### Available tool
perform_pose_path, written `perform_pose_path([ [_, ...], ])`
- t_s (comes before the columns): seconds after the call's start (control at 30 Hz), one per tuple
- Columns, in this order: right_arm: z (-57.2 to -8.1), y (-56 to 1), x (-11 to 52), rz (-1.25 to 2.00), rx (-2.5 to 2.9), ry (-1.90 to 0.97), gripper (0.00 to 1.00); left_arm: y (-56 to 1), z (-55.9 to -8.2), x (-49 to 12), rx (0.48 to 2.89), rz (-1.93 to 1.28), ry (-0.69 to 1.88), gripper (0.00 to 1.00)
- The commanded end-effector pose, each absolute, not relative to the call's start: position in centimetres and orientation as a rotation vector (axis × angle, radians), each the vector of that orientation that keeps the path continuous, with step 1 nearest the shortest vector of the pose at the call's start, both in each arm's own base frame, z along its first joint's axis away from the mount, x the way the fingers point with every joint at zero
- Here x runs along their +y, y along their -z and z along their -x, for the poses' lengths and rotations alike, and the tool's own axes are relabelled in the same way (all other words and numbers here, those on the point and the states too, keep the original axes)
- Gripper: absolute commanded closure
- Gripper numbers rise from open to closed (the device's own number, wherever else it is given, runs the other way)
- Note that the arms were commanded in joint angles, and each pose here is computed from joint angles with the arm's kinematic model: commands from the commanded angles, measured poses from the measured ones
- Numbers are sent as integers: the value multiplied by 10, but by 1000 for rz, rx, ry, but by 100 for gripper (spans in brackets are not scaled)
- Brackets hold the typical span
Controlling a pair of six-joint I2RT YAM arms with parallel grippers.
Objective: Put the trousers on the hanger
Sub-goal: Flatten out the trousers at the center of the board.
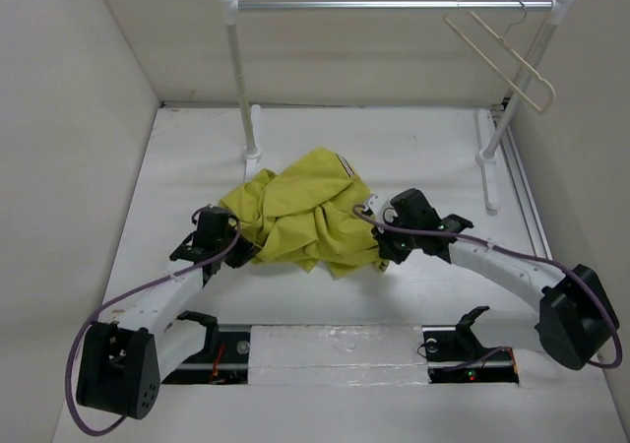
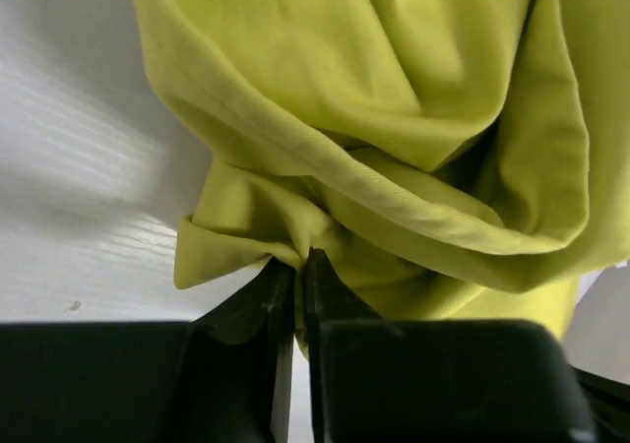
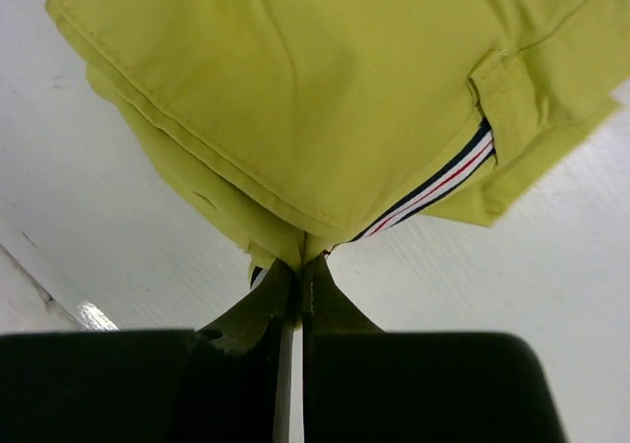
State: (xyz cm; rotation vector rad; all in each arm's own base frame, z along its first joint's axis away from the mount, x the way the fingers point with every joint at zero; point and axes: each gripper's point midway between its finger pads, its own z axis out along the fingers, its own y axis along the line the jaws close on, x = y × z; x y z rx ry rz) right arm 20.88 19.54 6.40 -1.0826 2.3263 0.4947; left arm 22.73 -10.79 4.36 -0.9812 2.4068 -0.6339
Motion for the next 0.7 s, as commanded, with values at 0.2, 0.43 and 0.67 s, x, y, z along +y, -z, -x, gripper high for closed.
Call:
perform_pose_path([
  [0.2, -251, -274, 154, 1006, 1990, -103, 100, -272, -317, -59, 1888, 768, 516, 100],
  [0.43, -157, -259, 170, 1310, 2007, -502, 100, -404, -319, 1, 1633, 747, 250, 100],
  [0.67, -86, -121, 162, 1448, 2295, -756, 100, -344, -292, 26, 1698, 823, 75, 100],
])
